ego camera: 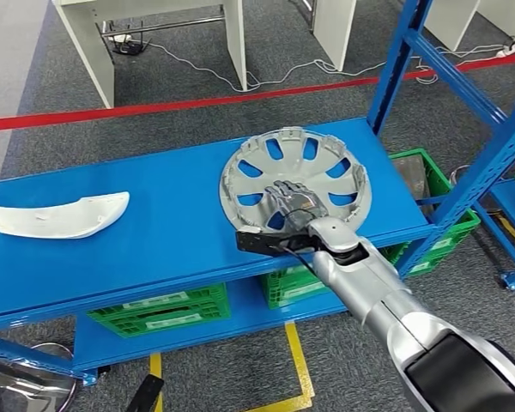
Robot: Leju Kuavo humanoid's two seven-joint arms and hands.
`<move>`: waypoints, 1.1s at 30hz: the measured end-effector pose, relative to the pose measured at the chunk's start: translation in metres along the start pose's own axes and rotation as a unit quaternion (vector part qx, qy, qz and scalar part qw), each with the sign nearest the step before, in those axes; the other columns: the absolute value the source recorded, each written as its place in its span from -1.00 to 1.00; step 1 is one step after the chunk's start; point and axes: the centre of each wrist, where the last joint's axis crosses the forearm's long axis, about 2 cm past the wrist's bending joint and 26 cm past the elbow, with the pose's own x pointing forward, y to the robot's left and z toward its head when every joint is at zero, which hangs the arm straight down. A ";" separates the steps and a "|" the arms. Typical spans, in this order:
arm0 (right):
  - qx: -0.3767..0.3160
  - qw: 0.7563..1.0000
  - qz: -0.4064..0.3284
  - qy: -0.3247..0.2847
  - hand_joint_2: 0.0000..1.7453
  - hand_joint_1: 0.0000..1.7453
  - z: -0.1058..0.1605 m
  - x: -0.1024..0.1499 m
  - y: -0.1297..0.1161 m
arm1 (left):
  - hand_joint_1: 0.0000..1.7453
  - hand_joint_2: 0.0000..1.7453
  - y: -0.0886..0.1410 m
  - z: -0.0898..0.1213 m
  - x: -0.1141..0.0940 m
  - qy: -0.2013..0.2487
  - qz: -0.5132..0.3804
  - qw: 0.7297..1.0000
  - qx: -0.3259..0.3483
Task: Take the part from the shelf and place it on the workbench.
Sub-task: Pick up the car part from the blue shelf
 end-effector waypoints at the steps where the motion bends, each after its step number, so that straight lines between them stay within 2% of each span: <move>1: 0.005 1.000 0.001 0.001 1.00 -1.00 0.000 0.000 0.000 | -1.00 -1.00 0.000 0.000 0.000 0.001 0.000 1.000 0.000; 5: 0.062 0.998 0.019 0.016 1.00 -1.00 -0.003 -0.006 -0.002 | -1.00 -1.00 0.000 0.001 -0.002 0.010 -0.002 1.000 0.005; 9: 0.122 0.991 0.043 0.035 1.00 -1.00 -0.009 -0.025 -0.011 | -1.00 -1.00 0.001 0.000 -0.001 0.017 -0.006 1.000 0.017; 18: 0.147 0.981 0.062 0.114 1.00 -0.99 -0.005 -0.081 -0.007 | -1.00 -1.00 -0.001 0.001 0.002 0.025 -0.012 0.999 0.027; 22: 0.167 0.978 0.059 0.108 1.00 1.00 -0.004 -0.091 -0.009 | -1.00 -1.00 -0.002 0.001 0.001 0.026 -0.013 0.999 0.029; 33: 0.176 0.978 0.056 0.098 1.00 1.00 -0.005 -0.093 -0.013 | -1.00 -1.00 -0.004 0.002 0.003 0.024 -0.013 0.999 0.031</move>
